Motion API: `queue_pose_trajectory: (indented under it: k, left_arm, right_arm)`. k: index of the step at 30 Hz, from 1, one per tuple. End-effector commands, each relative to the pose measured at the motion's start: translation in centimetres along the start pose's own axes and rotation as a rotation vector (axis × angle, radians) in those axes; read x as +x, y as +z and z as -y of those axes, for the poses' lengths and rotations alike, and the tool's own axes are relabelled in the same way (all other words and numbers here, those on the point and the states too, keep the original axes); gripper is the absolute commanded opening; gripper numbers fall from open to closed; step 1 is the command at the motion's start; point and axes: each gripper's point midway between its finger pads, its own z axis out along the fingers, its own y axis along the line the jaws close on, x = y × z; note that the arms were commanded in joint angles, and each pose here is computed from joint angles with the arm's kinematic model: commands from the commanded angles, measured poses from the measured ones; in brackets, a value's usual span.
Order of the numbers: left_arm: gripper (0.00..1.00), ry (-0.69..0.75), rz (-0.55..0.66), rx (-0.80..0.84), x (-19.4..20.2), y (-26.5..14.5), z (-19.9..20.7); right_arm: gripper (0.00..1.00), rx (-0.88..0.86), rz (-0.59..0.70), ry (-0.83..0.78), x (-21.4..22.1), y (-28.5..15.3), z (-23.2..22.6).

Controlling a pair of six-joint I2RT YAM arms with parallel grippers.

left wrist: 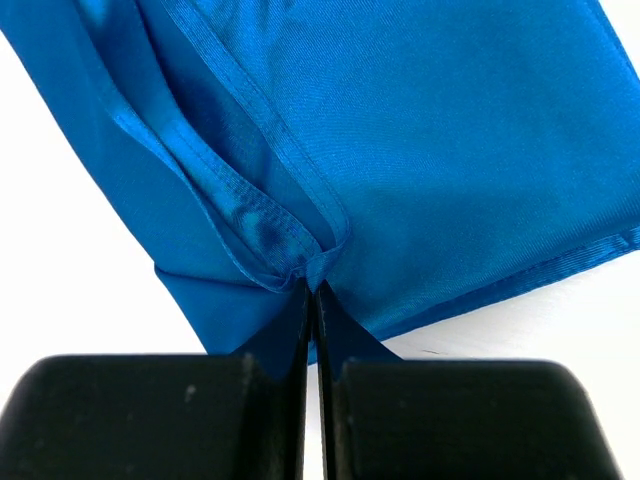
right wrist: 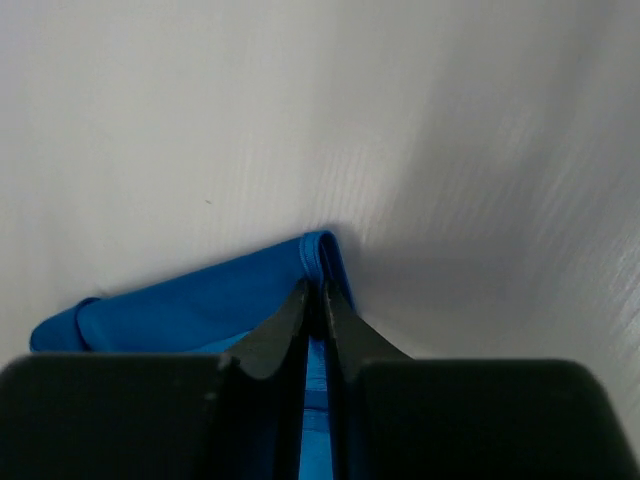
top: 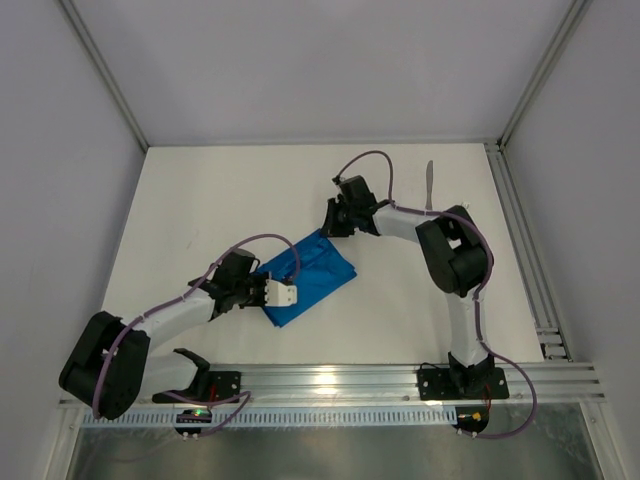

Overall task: Fold the napkin into a case and place the utensils inside
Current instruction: Fold the lower triangle-folded napkin at the center of the board.

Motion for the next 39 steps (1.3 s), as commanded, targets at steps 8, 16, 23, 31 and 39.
queue_pose_trajectory:
  k: [8,16,23,31,39]
  left_arm:
    - [0.29,-0.089,-0.033,0.053,0.1,-0.6,0.9]
    - [0.59,-0.171,-0.029,0.157,-1.8,-3.8,1.5]
    - [0.66,-0.255,0.135,0.337,-6.6,-8.1,2.2]
    - [0.37,-0.555,0.054,-0.058,-4.0,-6.5,-6.6]
    - [0.44,-0.574,-0.131,-0.056,0.2,-2.2,-5.3]
  right_arm:
    - [0.04,-0.040,0.034,-0.012,0.6,-2.5,-1.1]
    - [0.04,-0.050,0.073,-0.020,0.4,-2.7,-1.1]
    - [0.04,-0.057,0.093,-0.020,0.7,-3.4,-1.0]
    - [0.04,-0.080,0.108,-0.023,1.5,-3.9,-1.5]
    - [0.04,-0.109,0.153,-0.022,2.3,-5.5,-2.8]
